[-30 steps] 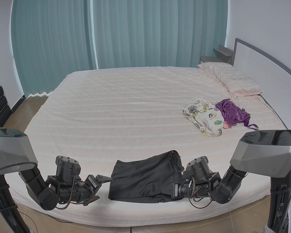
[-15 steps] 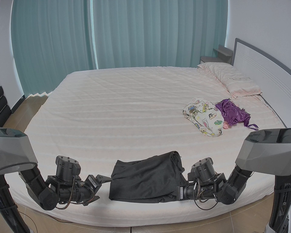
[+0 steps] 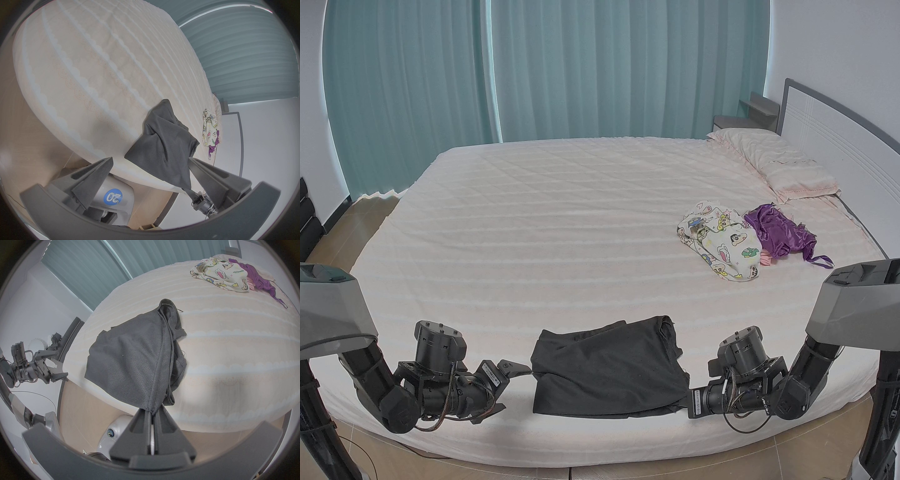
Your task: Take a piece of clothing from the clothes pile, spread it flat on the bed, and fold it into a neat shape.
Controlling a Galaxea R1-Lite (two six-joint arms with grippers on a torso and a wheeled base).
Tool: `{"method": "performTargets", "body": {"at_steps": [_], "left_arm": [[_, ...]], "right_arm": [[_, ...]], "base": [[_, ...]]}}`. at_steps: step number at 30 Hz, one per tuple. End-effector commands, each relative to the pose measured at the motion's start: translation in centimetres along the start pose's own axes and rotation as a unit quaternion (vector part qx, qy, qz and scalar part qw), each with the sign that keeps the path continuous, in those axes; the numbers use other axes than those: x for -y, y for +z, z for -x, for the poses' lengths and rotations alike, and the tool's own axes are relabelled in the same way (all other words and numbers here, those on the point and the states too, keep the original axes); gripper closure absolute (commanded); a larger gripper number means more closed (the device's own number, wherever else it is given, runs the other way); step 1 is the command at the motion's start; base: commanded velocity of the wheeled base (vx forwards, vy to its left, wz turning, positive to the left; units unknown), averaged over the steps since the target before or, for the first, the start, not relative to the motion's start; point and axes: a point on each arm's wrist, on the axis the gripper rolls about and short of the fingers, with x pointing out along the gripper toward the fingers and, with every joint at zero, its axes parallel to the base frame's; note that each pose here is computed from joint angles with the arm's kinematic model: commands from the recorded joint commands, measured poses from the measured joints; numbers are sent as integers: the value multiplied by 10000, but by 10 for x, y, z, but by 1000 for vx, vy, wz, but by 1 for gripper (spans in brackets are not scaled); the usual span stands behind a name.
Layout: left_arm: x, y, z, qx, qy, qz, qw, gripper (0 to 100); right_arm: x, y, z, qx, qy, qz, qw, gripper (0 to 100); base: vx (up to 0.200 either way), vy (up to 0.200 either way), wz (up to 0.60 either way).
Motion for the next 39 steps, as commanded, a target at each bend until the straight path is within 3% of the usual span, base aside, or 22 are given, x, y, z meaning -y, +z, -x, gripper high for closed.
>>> {"method": "performTargets", "body": {"at_steps": [1,4,5,10,13,18,27,31,39], "left_arm": [[0,0,0,2,-1,2,10000,0],[0,0,0,2,-1,2,10000,0],[0,0,0,2,-1,2,10000,0],[0,0,0,2,-1,9,10000,0],[0,0,0,2,-1,2,10000,0],[0,0,0,-5,-4,2,10000,0],[0,0,0,-5,-4,2,10000,0],[0,0,0,-8,3,3,10000,0],[0,0,0,2,-1,9,10000,0]], "right_arm": [[1,-2,0,-42,-15,24,10000,100],[1,-2,-1,-54,-24,85,9999,100],[2,-2,-1,-49,-32,119,9999,0],[5,6,2,121,-3,78,9999,0],[3,32,6,624,232,-112,9977,0],[7,68,-13,1025,297,-638,9922,0],[24,96,-39,1163,321,-861,9890,0],[19,112,-46,1318,452,-1105,9841,0],[5,118,-67,1022,497,-1338,9845,0]], "base": [[0,0,0],[0,0,0],[0,0,0],[0,0,0],[0,0,0],[0,0,0],[0,0,0],[0,0,0],[0,0,0]]}}
